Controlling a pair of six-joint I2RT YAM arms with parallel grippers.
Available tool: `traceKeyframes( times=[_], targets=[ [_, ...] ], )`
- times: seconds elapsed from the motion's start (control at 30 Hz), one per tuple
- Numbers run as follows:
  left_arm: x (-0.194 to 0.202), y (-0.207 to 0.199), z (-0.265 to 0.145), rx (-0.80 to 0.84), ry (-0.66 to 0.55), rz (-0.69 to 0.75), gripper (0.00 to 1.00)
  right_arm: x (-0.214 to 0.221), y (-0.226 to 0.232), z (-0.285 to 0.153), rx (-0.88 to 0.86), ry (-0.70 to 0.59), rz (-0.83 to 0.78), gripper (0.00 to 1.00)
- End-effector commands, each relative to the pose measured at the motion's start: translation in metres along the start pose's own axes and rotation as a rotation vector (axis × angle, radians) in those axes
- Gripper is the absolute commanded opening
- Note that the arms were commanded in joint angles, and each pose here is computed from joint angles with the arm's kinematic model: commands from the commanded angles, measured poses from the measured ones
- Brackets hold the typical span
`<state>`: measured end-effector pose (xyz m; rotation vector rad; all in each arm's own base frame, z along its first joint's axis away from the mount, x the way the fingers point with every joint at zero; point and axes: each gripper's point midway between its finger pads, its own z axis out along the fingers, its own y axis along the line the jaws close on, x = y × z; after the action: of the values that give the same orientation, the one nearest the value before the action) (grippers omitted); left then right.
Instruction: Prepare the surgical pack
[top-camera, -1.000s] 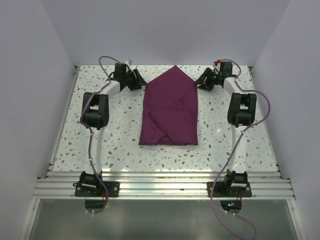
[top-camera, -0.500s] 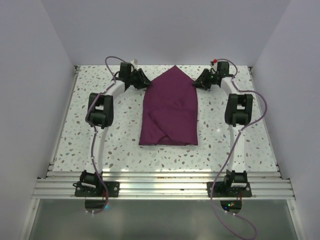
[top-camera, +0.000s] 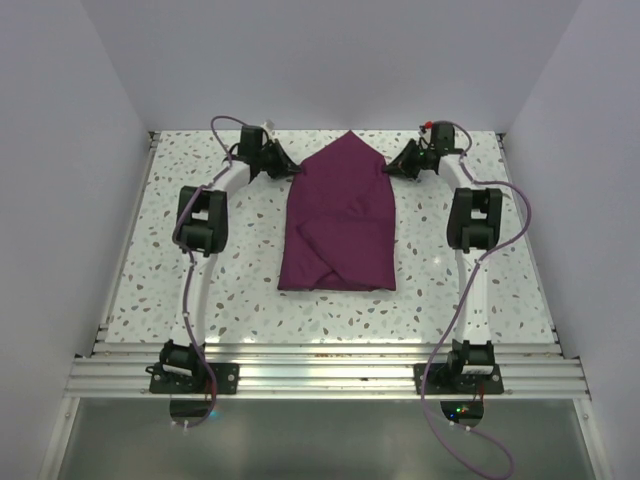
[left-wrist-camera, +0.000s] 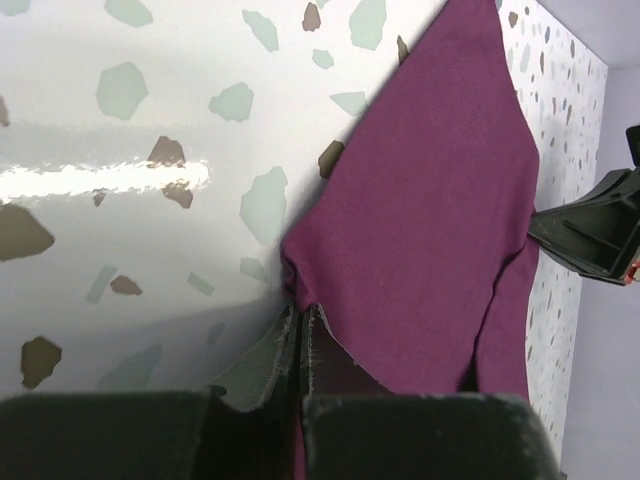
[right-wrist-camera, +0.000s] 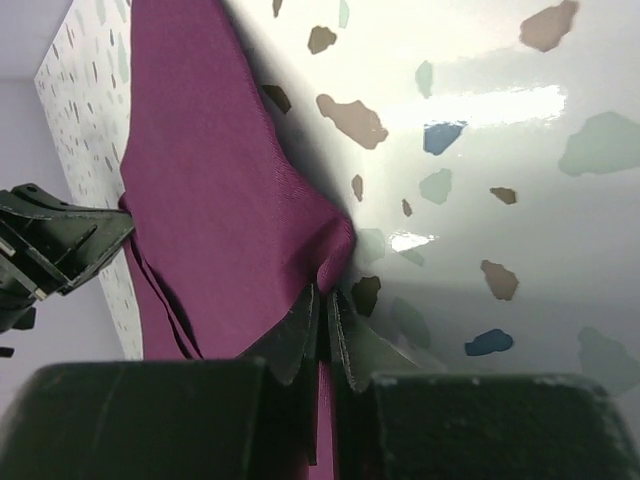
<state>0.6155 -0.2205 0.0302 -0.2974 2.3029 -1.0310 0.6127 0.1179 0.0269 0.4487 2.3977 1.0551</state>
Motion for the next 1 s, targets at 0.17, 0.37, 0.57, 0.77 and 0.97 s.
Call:
traceKeyframes(
  times=[0.17, 0.37, 0.57, 0.77, 0.97],
  targets=[
    [-0.036, -0.052, -0.060, -0.005, -0.089, 0.090, 0.00, -0.006, 0.093, -0.056, -0.073, -0.037, -0.020, 0.00],
    [-0.023, -0.063, -0.086, 0.004, -0.071, 0.109, 0.00, 0.012, 0.109, -0.091, -0.040, 0.002, -0.009, 0.00],
    [-0.005, -0.085, -0.123, 0.008, -0.058, 0.145, 0.00, 0.042, 0.122, -0.135, 0.001, 0.046, -0.031, 0.00],
    [0.028, -0.111, -0.165, -0.007, -0.025, 0.187, 0.00, 0.081, 0.135, -0.185, 0.020, 0.078, -0.068, 0.00],
    [0.058, -0.116, -0.209, -0.042, -0.023, 0.201, 0.00, 0.115, 0.143, -0.222, 0.008, 0.067, -0.089, 0.00]
  ],
)
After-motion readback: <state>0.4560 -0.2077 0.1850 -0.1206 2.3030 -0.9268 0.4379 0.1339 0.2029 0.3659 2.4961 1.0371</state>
